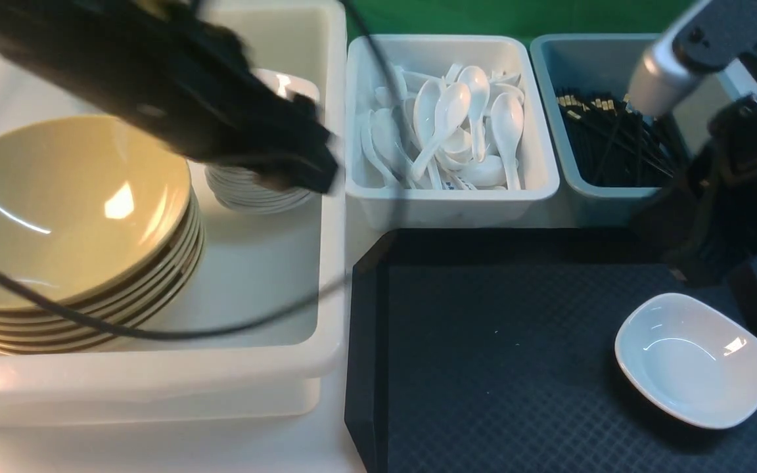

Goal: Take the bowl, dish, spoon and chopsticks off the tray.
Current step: Use the left arm to grab the plate, then use the left arm to put the plate into the large storage box on the left

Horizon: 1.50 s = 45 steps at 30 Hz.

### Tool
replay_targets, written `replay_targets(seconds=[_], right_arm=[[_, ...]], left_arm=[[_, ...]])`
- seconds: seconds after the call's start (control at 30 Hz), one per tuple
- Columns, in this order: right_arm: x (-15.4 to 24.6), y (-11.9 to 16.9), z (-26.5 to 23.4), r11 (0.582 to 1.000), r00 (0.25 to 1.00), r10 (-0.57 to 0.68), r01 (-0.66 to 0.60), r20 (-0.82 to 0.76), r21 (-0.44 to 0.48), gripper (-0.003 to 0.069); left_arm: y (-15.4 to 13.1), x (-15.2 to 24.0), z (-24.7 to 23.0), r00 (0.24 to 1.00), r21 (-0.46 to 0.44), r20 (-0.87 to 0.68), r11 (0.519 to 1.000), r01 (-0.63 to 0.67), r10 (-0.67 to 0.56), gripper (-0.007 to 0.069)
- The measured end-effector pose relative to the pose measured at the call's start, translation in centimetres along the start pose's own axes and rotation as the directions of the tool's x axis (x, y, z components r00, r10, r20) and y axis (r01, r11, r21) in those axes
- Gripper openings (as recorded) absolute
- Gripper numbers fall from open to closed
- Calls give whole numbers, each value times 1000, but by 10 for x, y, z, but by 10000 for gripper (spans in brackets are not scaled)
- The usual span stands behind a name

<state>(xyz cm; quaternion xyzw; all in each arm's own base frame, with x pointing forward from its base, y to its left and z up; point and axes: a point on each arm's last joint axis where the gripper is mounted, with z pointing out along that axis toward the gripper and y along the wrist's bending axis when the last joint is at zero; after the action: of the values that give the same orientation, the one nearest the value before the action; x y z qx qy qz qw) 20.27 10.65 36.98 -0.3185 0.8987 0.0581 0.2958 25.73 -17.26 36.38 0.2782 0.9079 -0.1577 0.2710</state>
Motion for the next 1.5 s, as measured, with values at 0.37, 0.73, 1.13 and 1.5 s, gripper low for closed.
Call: replay_targets(seconds=[0.37,0.73,1.13,1.5], right_arm=[[62,-6,-62,965,992,114,-125,62,230,37],[107,2,-78,955,985,142,-163,100,248,39],[109,1,-75,956,991,105,-125,87,265,42],[100,2,-75,960,980,88,-131,178,247,45]], left_arm=[[-100,-21,137,978,159,-78,971,-178,192,418],[-147,-11,251,962,218,-140,955,-202,236,418],[-164,-14,285,977,277,-122,951,-136,175,113],[-115,-88,174,972,223,-27,949,-223,234,2]])
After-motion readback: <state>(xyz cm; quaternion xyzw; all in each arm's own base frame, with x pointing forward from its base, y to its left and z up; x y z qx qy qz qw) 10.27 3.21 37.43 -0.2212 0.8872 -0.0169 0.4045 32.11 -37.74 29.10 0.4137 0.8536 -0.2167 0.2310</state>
